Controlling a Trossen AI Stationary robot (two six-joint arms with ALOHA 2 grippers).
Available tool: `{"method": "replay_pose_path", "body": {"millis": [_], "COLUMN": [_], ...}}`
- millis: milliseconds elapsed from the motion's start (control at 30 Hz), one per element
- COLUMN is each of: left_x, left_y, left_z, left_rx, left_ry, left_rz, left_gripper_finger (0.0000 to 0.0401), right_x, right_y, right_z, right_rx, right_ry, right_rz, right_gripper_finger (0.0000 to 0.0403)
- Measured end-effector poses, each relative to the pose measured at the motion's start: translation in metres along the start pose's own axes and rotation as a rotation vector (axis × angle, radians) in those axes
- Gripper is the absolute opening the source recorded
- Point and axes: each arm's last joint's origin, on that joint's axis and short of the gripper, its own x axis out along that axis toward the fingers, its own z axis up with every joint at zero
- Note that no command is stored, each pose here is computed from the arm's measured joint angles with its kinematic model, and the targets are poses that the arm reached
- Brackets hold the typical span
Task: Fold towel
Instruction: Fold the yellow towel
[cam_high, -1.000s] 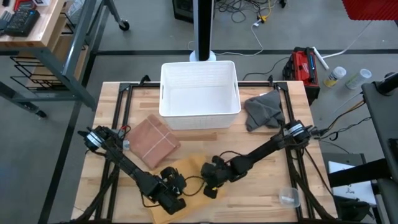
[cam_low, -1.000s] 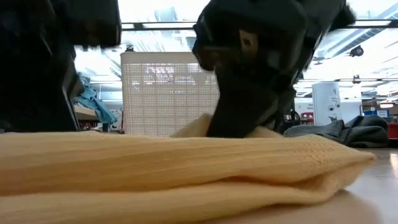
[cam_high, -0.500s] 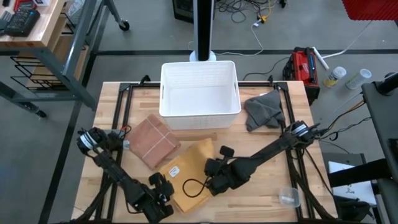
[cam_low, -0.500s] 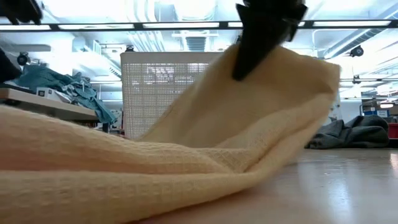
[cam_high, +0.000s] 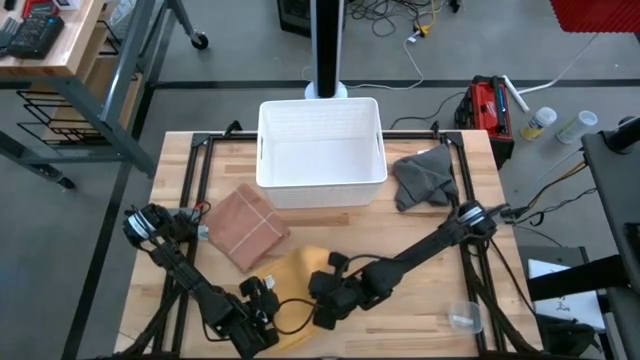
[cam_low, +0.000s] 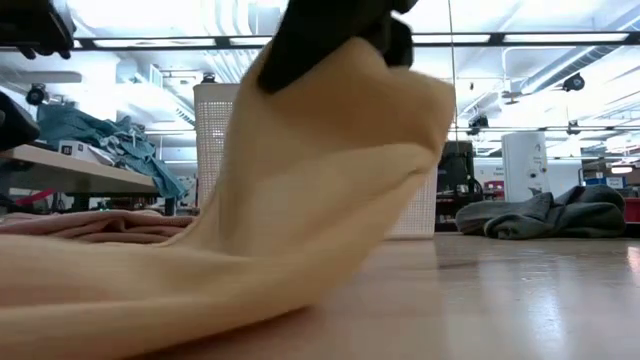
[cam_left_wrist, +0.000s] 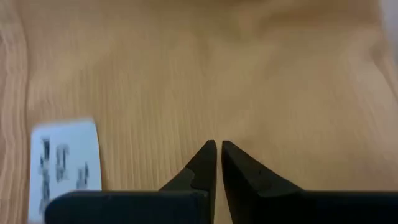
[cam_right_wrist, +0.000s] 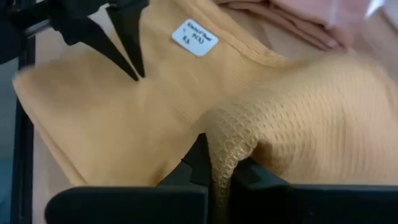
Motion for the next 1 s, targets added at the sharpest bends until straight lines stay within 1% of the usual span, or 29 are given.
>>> {"method": "replay_pose_path", "body": {"millis": [100,200,267,367,433,500,567,667,767,833,1000], "left_x": [0.0,0.0,-0.004,-0.016,-0.023,-0.028,-0.03,-0.023,-0.015,-0.014,-0.015], "left_y": [0.0,0.0,-0.001,-0.005,-0.004,-0.002,-0.001,0.006,0.011,0.011,0.009], "left_z": [0.0,0.0,-0.002,-0.008,-0.015,-0.024,-0.03,-0.035,-0.033,-0.031,-0.028], "left_rx": [-0.001,0.002,0.012,0.009,0.017,0.036,0.028,0.009,-0.01,-0.029,-0.024], "left_ry": [-0.001,0.009,0.064,0.195,0.257,0.283,0.28,0.244,0.225,0.241,0.197], "left_rz": [0.0,-0.004,-0.022,-0.06,-0.033,-0.001,0.014,0.042,0.055,0.051,0.047], "left_gripper_finger": [0.0007,0.0001,0.0003,0.0004,0.0001,0.0001,0.0001,0.0001,0.0,0.0,0.0], "right_x": [0.012,0.02,0.022,0.016,0.009,0.003,-0.001,-0.005,-0.008,-0.009,-0.007], "right_y": [0.007,0.013,0.012,0.01,0.007,0.006,0.006,0.009,0.01,0.01,0.01], "right_z": [0.001,0.003,0.004,0.008,0.012,0.013,0.015,0.018,0.02,0.022,0.023], "right_rx": [-0.007,-0.047,-0.075,-0.111,-0.123,-0.132,-0.134,-0.154,-0.155,-0.151,-0.106], "right_ry": [0.007,0.038,0.074,0.114,0.129,0.136,0.133,0.128,0.118,0.113,0.098], "right_rz": [0.001,-0.023,-0.077,-0.19,-0.259,-0.299,-0.31,-0.302,-0.293,-0.29,-0.288], "right_gripper_finger": [0.0,0.0,0.0,0.0,0.0,0.0,0.0,0.0,0.0,0.0,0.0]}}
